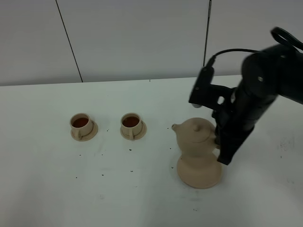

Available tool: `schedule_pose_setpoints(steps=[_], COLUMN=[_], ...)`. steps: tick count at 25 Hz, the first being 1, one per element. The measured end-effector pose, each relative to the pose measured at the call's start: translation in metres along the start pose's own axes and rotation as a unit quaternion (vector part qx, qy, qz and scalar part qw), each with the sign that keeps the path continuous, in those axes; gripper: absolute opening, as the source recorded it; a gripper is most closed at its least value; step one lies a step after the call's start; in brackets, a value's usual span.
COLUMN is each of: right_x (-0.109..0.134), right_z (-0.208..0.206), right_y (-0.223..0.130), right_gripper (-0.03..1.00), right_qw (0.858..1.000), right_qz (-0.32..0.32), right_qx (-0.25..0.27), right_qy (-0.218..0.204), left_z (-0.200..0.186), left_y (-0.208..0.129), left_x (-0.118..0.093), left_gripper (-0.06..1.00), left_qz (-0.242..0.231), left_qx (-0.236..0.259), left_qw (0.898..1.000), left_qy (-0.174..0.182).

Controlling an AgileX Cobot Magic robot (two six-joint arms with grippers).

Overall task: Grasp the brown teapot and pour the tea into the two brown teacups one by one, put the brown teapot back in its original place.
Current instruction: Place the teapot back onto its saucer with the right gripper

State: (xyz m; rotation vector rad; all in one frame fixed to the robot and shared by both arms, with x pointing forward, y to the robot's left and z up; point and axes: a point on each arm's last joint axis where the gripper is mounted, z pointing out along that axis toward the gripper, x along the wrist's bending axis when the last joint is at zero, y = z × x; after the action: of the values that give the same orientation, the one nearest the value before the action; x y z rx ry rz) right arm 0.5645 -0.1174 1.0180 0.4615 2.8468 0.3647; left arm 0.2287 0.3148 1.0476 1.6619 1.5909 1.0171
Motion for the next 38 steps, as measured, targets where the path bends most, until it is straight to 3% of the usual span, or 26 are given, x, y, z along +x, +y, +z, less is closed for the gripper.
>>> schedule_pose_setpoints(steps=[23, 38], right_x=[0.019, 0.022], right_z=[0.039, 0.058], right_y=[-0.030, -0.034], right_gripper=[0.09, 0.09], right_qw=[0.999, 0.999], right_qz=[0.032, 0.033], right_qx=[-0.023, 0.004], right_qy=[-0.031, -0.007], left_z=[0.000, 0.000], left_y=[0.000, 0.000], left_x=[0.000, 0.000], left_gripper=[0.24, 0.24], left_qz=[0.000, 0.000], left_qx=[0.000, 0.000], left_qw=[1.000, 1.000], left_qy=[0.000, 0.000])
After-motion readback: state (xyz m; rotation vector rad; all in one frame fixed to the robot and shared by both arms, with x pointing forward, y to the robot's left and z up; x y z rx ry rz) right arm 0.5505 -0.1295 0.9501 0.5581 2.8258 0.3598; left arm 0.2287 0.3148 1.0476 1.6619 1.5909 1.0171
